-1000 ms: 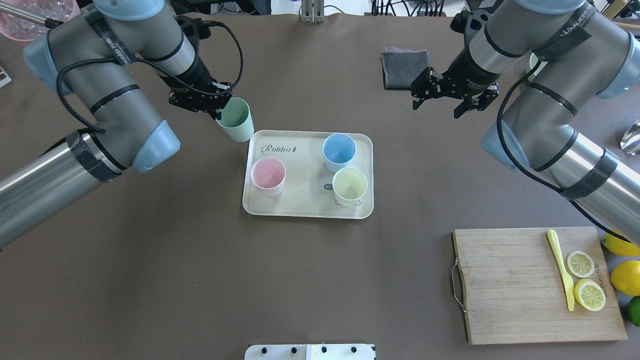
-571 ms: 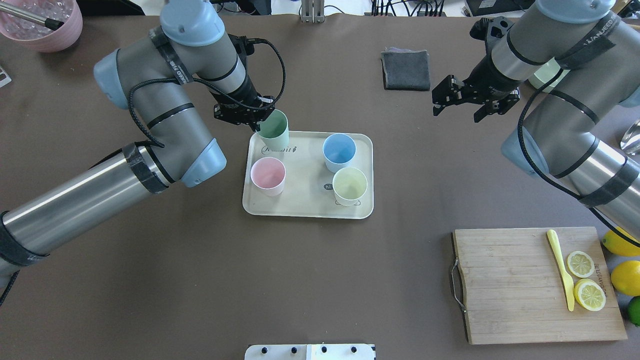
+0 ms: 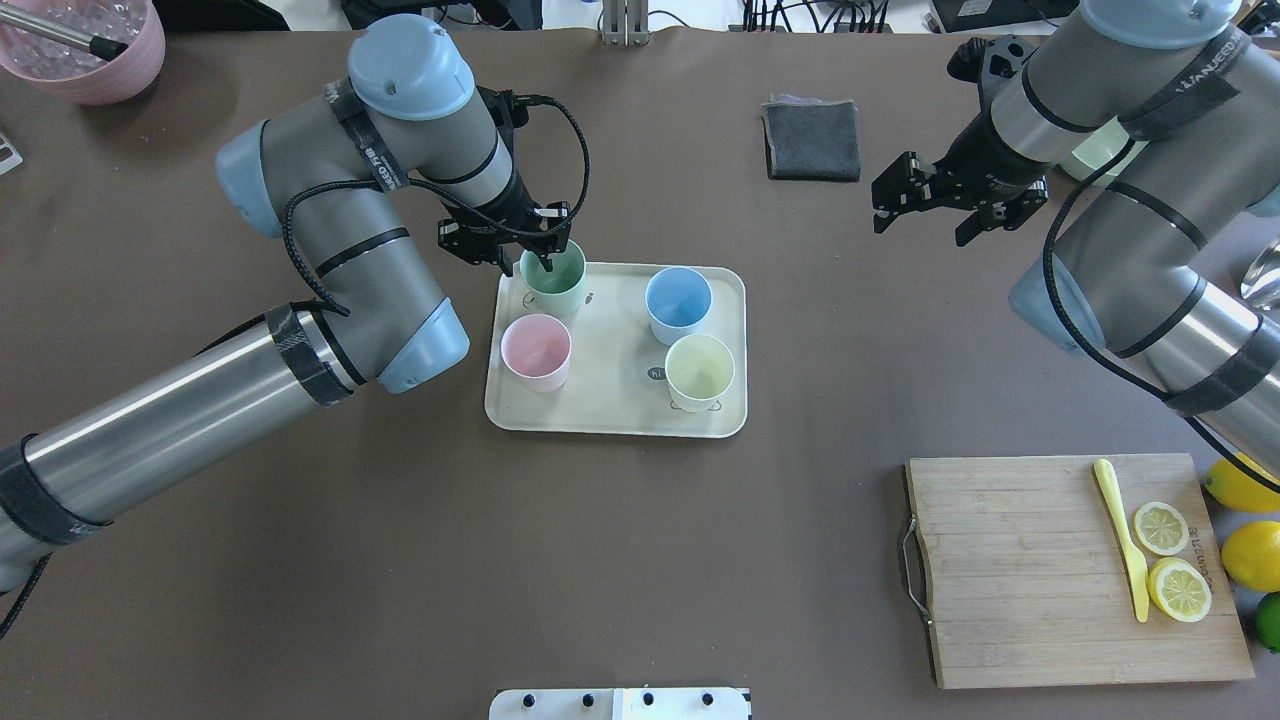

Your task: Place all cups on tray

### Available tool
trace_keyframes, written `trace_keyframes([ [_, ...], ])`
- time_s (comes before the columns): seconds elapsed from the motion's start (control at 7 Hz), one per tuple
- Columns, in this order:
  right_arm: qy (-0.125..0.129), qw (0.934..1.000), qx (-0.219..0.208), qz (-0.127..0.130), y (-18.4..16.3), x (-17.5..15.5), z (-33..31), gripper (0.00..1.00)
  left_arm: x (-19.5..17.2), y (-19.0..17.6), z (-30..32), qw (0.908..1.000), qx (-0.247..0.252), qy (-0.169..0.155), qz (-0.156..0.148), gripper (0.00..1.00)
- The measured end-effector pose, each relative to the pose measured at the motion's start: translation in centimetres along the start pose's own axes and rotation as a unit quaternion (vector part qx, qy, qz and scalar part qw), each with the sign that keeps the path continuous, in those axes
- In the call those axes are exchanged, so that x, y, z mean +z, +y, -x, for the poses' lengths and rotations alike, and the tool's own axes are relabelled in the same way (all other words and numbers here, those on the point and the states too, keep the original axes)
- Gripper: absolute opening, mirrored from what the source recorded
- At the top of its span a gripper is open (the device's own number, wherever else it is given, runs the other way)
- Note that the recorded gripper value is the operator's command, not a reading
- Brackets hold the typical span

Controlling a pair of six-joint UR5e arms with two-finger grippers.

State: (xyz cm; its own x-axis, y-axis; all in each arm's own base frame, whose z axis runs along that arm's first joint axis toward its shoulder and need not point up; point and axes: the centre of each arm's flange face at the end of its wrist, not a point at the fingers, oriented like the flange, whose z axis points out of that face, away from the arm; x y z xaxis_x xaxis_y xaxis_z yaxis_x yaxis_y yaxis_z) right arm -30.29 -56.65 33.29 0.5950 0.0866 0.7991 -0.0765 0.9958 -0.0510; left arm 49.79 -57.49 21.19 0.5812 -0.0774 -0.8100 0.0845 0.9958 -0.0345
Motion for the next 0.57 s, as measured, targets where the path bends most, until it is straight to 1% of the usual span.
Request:
trace_keyframes([
  [0.14, 0.002, 1.0, 0.001, -0.002, -0.4, -0.6, -0.6, 1.0, -2.2, -0.8, 1.3, 1.0, 0.003, 0.0, -0.002, 0.98],
  [0.29, 0.006, 0.9999, -0.01, -0.004, -0.7, -1.2, -2.0, 1.0, -4.9, -1.3, 4.7, 0.9997, 0.023, -0.008, -0.003, 0.98],
  [0.43, 0.016, 0.9994, -0.031, -0.005, -0.7, -1.7, -5.4, 1.0, -7.8, -1.4, 9.8, 0.9981, 0.056, -0.024, -0.007, 0.98],
  [0.57, 0.028, 0.9977, -0.061, -0.004, -0.5, -2.2, -10.0, 1.0, -10.0, -1.6, 15.8, 0.9946, 0.093, -0.045, -0.011, 0.98],
])
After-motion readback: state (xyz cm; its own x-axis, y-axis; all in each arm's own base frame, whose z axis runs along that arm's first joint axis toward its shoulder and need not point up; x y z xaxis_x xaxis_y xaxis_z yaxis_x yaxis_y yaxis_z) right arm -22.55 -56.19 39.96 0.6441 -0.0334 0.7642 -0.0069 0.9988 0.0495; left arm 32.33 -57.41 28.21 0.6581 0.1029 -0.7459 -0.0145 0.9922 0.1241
